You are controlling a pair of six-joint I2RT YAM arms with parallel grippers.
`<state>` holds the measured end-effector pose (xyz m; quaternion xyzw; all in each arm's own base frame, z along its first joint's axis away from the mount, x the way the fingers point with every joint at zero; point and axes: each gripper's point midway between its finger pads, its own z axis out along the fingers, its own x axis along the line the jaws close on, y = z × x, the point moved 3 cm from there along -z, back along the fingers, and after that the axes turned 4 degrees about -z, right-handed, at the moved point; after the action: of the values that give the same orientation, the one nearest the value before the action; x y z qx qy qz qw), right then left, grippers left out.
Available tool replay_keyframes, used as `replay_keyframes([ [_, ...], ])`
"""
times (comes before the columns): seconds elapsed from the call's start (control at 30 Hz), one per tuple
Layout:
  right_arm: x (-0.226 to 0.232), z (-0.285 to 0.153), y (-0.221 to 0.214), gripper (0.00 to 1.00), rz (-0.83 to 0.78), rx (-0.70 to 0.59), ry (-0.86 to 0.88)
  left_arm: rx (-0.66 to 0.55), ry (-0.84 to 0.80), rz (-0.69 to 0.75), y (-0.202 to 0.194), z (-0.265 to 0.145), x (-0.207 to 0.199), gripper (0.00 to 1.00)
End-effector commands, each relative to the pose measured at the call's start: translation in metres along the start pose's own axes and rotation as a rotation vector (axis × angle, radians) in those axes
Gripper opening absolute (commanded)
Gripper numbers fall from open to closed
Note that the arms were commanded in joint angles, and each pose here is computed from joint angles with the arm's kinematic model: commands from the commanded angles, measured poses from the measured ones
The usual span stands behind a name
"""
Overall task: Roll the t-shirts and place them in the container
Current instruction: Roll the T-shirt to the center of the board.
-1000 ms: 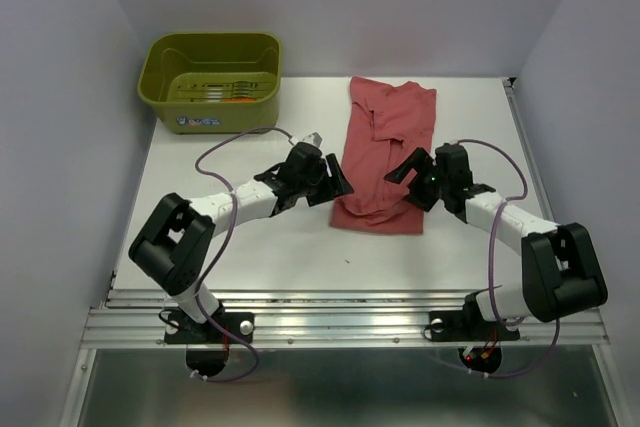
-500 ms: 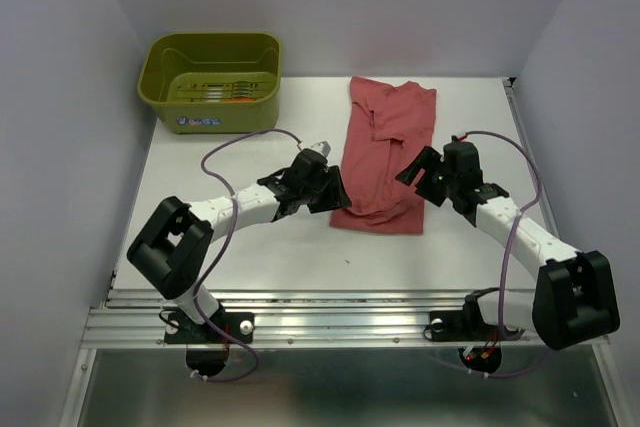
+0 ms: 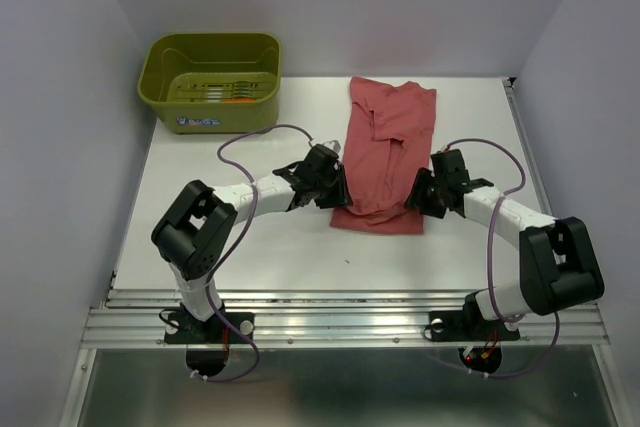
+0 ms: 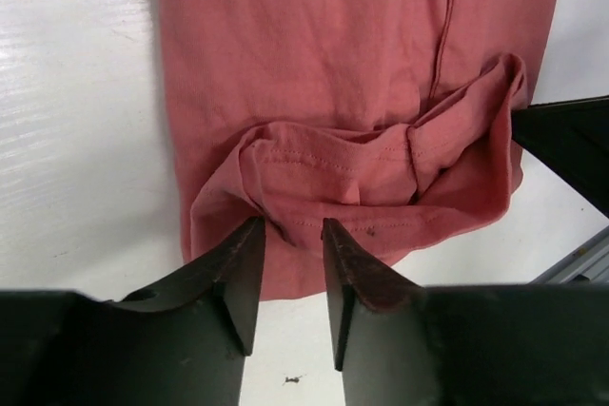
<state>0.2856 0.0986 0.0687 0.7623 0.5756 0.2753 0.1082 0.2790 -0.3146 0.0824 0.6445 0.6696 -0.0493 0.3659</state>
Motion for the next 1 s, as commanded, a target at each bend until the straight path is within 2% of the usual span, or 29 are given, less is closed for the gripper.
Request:
replay_keyframes([
  [0.0, 0.004, 0.001, 0.024, 0.54, -0.042, -0.055, -0.013, -0.034, -0.034, 0.022, 0.014, -0.001, -0.017, 0.32],
  [0.03, 0.003, 0.002, 0.025, 0.51, -0.041, -0.062, -0.018, -0.037, -0.035, 0.023, 0.015, -0.001, -0.018, 0.27],
  [0.07, 0.004, 0.001, 0.028, 0.44, -0.036, -0.076, -0.019, -0.037, -0.031, 0.019, 0.015, 0.000, -0.018, 0.17],
  [0.13, 0.003, 0.000, 0.031, 0.34, -0.026, -0.092, -0.028, -0.039, -0.033, 0.018, 0.017, 0.000, -0.019, 0.05],
  [0.17, 0.001, -0.001, 0.032, 0.25, -0.022, -0.100, -0.042, -0.041, -0.035, 0.018, 0.018, 0.000, -0.020, 0.00],
  [0.23, -0.001, -0.004, 0.034, 0.13, -0.007, -0.124, -0.057, -0.047, -0.036, 0.017, 0.020, 0.000, -0.022, 0.00],
  [0.37, -0.006, -0.010, 0.032, 0.04, 0.027, -0.151, -0.072, -0.056, -0.020, 0.007, 0.023, -0.003, -0.022, 0.00],
  [0.43, -0.008, -0.014, 0.029, 0.01, 0.038, -0.161, -0.073, -0.063, -0.020, 0.005, 0.026, -0.004, -0.024, 0.00],
  [0.73, -0.014, -0.022, 0.021, 0.01, 0.073, -0.182, -0.076, -0.089, 0.005, -0.017, 0.035, -0.005, -0.023, 0.00],
  [0.87, -0.001, -0.022, 0.018, 0.02, 0.019, -0.139, 0.011, -0.095, 0.012, -0.033, 0.038, -0.004, -0.022, 0.00],
  [0.97, 0.012, -0.028, 0.012, 0.07, -0.044, -0.081, 0.099, -0.082, 0.010, -0.021, 0.035, -0.006, -0.020, 0.00],
])
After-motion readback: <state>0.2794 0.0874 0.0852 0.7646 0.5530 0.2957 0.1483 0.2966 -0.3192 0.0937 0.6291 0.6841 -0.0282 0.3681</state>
